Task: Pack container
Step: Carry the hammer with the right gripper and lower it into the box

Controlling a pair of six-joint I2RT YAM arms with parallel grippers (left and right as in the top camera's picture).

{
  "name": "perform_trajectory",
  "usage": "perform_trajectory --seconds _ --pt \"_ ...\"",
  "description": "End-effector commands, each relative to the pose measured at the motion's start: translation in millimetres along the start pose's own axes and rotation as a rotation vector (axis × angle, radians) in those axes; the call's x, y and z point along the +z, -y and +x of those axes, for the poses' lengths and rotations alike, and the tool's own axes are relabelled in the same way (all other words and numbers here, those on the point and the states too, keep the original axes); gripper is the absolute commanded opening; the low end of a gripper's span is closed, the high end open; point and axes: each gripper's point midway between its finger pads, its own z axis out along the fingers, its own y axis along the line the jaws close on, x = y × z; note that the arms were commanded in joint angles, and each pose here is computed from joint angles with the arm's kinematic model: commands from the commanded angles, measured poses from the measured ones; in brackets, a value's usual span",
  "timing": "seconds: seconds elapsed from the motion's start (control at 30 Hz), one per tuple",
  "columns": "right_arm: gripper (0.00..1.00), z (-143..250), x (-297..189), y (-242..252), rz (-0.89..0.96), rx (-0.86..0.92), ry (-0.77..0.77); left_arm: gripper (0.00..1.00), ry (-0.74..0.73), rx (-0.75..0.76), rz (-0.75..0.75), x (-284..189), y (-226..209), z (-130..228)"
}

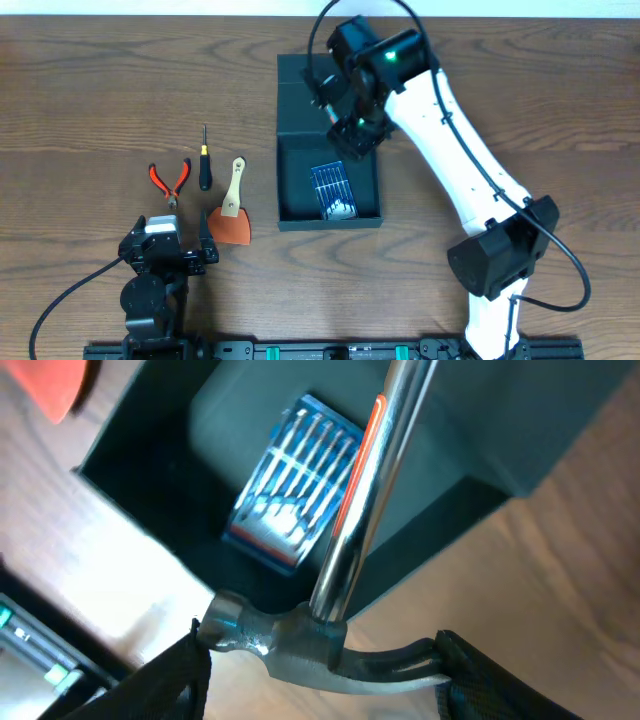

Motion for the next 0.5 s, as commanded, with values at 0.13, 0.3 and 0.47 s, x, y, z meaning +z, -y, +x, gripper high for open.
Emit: perform_trajectory --seconds 0.13,0.3,0.47 --pt "0.37 11.2 1.2 -14.0 -0.02 -0.008 -0.058 0.98 -0.025 0.0 0.013 2.8 2.5 11.4" --pt "0.39 17.2 5.7 -19.4 -0.053 -0.004 -0.086 0.98 -0.025 0.0 0.013 2.8 2.5 11.4" --pt "0.4 20.8 17.8 -26.4 -0.085 -0.007 -0.11 0.98 -0.025 0.0 0.013 2.8 2.5 11.4"
